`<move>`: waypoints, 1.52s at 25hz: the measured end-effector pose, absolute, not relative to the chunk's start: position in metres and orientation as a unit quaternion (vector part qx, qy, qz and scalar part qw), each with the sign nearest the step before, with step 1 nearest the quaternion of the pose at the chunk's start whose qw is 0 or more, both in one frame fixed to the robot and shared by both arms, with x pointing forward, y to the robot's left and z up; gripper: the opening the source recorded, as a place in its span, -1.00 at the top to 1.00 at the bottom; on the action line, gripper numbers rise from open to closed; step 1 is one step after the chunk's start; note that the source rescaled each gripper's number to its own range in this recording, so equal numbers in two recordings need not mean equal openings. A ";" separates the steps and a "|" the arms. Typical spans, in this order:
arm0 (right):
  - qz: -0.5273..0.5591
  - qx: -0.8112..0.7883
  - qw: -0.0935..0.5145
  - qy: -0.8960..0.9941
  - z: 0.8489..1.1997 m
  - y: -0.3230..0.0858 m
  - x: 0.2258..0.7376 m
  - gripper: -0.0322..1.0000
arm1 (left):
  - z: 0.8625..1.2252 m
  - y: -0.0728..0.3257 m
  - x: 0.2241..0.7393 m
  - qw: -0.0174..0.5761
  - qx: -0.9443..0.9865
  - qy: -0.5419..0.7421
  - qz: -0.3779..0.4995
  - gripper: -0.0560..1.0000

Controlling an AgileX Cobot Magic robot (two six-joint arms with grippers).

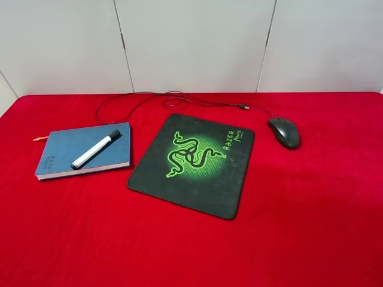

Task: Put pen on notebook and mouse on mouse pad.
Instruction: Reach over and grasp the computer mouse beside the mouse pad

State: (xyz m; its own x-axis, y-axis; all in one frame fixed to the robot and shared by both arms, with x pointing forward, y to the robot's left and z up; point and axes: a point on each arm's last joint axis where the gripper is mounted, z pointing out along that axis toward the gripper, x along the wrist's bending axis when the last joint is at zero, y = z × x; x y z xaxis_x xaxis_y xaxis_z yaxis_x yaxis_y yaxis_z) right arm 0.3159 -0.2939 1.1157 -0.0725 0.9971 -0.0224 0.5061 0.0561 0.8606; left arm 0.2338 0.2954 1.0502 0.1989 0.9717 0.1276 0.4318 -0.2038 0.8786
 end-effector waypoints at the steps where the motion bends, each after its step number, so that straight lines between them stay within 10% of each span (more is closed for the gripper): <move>1: 0.348 0.581 0.342 0.651 1.119 -0.294 0.326 -1.00 | 1.050 0.295 0.234 0.366 0.682 0.514 0.369 -1.00; 21: 0.212 0.576 0.187 0.767 1.061 -0.274 0.578 -1.00 | 1.050 0.295 0.234 0.366 0.682 0.514 0.369 -1.00; 38: 0.147 0.599 0.103 0.780 0.996 -0.256 0.669 -1.00 | 1.050 0.295 0.234 0.366 0.682 0.514 0.369 -1.00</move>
State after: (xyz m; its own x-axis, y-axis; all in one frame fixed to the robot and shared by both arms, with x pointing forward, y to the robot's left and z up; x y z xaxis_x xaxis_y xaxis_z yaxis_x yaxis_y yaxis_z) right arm 0.6689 -0.2557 0.9963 -0.2611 0.9652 0.0148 0.9043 0.2392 0.3537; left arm 0.2338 0.2955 1.0502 0.1987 0.9717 0.1279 0.4319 -0.2040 0.8786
